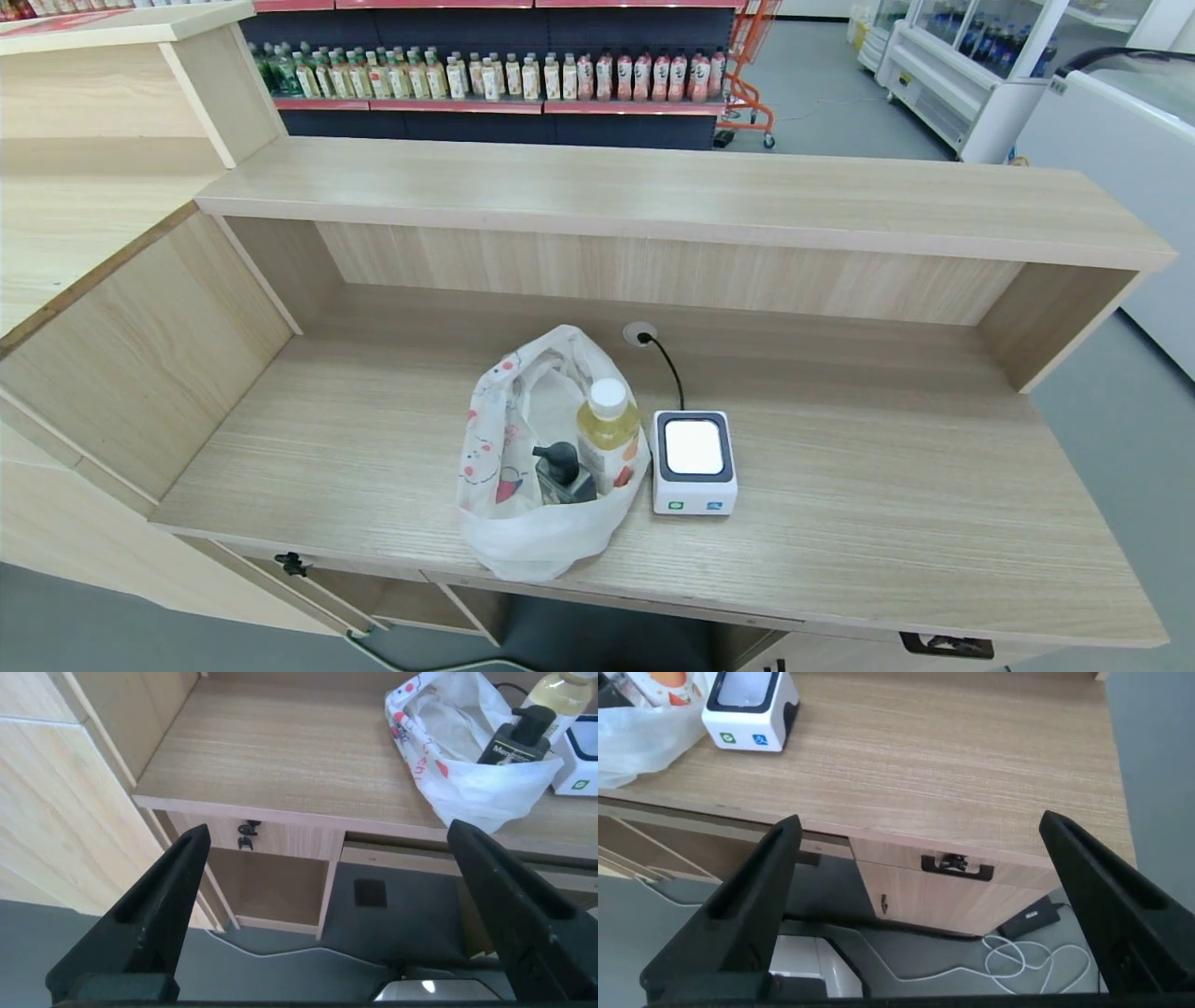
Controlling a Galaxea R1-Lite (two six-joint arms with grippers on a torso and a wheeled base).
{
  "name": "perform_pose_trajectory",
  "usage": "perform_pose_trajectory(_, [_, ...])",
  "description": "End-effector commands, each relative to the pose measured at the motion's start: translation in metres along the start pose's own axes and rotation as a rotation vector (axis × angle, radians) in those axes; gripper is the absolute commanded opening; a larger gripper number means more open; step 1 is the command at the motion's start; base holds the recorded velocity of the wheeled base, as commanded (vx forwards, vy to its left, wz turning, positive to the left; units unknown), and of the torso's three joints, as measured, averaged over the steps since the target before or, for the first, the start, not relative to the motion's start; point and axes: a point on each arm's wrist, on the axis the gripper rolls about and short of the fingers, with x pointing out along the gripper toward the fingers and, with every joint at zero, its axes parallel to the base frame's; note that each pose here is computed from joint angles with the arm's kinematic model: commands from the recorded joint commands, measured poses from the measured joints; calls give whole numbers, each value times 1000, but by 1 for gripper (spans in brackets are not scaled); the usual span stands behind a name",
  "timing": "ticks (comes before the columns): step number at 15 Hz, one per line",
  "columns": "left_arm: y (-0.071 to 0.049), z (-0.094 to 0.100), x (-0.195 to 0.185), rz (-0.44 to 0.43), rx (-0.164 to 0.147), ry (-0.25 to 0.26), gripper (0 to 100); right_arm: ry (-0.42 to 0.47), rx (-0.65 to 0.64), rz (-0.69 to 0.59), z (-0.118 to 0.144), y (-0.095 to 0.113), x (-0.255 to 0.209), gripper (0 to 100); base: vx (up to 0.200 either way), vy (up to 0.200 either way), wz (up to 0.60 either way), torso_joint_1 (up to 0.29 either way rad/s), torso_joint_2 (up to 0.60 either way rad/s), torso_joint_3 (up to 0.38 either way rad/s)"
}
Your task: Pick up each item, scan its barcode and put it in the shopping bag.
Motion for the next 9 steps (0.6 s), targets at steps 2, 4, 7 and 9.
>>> perform_pose_trajectory(2, [0,0,0,0,-1,-4,100,5,2,1,0,0,0,100,100,0,0,-1,4,1])
perform_pose_trajectory(4, [0,0,0,0,1,-4,100,5,2,1,0,0,0,100,0,0,0,0,0,0])
perform_pose_trajectory(7, [0,0,0,0,1,-4,100,5,2,1,0,0,0,100,0,0,0,0,0,0])
perform_pose_trajectory(9, [0,0,0,0,1,-4,100,7,2,1,0,0,0,100,0,0,0,0,0,0])
